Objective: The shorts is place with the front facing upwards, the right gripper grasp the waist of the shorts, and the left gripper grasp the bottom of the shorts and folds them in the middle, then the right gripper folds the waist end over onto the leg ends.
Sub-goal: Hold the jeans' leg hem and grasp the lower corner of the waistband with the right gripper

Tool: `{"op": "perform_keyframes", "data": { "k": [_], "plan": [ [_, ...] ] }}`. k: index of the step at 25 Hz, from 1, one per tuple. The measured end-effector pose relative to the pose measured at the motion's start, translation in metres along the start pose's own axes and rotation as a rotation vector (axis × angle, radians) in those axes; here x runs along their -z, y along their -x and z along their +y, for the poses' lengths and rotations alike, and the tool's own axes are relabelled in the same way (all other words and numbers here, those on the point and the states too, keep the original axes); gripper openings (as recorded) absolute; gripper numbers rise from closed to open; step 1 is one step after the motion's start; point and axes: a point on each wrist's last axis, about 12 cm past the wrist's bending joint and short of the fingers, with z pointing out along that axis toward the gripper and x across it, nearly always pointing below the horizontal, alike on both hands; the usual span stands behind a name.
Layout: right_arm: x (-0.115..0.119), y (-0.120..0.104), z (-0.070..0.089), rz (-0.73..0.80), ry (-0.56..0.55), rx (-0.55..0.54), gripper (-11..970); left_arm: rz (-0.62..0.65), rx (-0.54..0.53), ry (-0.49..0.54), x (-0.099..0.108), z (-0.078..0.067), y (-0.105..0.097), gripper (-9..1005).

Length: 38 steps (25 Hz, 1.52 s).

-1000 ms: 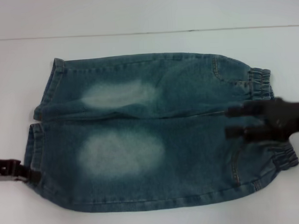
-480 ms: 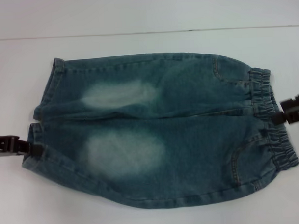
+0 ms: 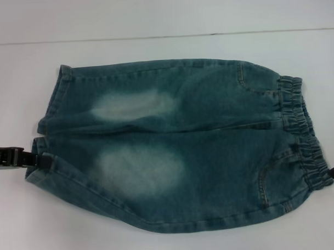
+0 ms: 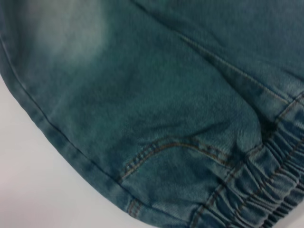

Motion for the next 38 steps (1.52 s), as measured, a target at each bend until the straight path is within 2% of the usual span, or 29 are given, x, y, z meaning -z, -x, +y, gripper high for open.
{"op": "perform_keyframes", "data": {
  "k": [9,18,33,38],
  "plan": [
    [-0.021,0.002,0.002,0.101,0.004,0.020,745,-0.004,0.001,-0.008,-0.002,-0.001,-0.001,30],
    [-0.036,0.006,0.000,0.111,-0.008,0.025,742,-0.027,0.001,0.005,-0.002,0.001,0.001,30],
    [-0.044,0.011,0.002,0.120,0.008,0.039,736,-0.030,0.000,-0.005,-0.004,0.001,-0.003,30],
    [-0.040,0.013,0.002,0.069,0.034,0.039,735,-0.029,0.001,-0.005,-0.004,0.001,-0.004,30]
  ]
}}
